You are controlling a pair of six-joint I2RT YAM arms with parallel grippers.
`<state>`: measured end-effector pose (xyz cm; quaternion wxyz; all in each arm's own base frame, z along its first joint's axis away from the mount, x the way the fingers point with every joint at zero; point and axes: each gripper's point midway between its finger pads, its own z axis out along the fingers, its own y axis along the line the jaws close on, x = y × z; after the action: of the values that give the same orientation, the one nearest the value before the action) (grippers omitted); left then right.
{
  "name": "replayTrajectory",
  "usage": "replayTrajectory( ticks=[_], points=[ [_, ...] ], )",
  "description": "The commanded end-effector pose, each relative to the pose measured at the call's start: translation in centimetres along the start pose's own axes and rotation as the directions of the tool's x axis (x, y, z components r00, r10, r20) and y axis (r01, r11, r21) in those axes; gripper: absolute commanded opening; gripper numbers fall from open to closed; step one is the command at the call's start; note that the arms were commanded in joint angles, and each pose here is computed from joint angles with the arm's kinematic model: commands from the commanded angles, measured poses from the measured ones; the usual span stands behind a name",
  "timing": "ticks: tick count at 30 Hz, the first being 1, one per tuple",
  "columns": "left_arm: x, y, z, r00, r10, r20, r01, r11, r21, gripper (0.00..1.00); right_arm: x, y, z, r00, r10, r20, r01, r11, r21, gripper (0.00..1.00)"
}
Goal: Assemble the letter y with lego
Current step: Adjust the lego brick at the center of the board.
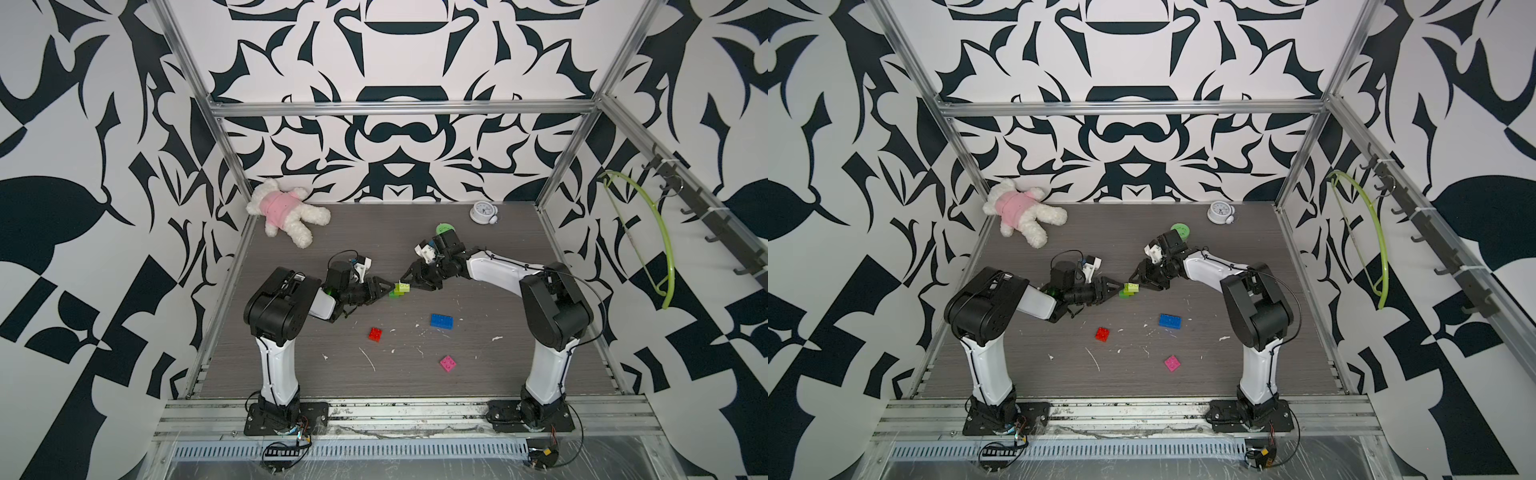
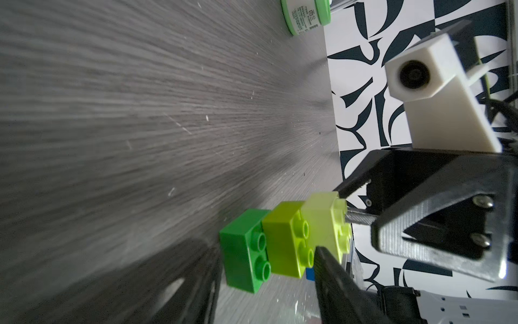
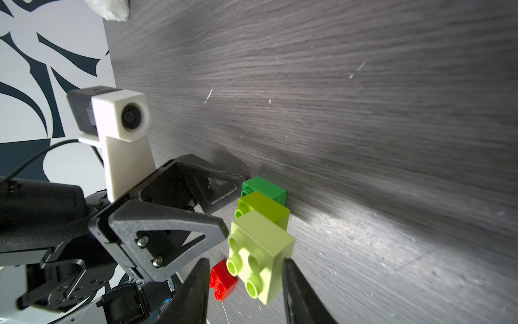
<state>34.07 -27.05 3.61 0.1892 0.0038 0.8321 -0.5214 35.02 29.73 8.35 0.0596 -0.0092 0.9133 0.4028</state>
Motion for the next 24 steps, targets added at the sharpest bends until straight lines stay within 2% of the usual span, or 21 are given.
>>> replayTrajectory(
  ticks=[1,12,24],
  points=[
    [7.3,9.3,-1.1,0.958,-0.265,-0.108,0.213,0.914,-0.344,0.58,-0.3,1.5,-0.4,1.0,-0.028,0.012,0.028,0.999,-0.037,0.45],
    [7.8,9.9,-1.1,0.955,-0.262,-0.14,0.187,0.896,-0.403,0.59,-0.4,1.5,-0.2,1.0,-0.027,0.009,0.028,0.999,-0.042,0.45],
    [8.6,10.6,-1.6,0.956,-0.24,-0.171,0.141,0.881,-0.452,0.56,-0.2,1.3,-0.1,1.0,-0.022,0.003,0.022,0.999,-0.038,0.45]
  ],
)
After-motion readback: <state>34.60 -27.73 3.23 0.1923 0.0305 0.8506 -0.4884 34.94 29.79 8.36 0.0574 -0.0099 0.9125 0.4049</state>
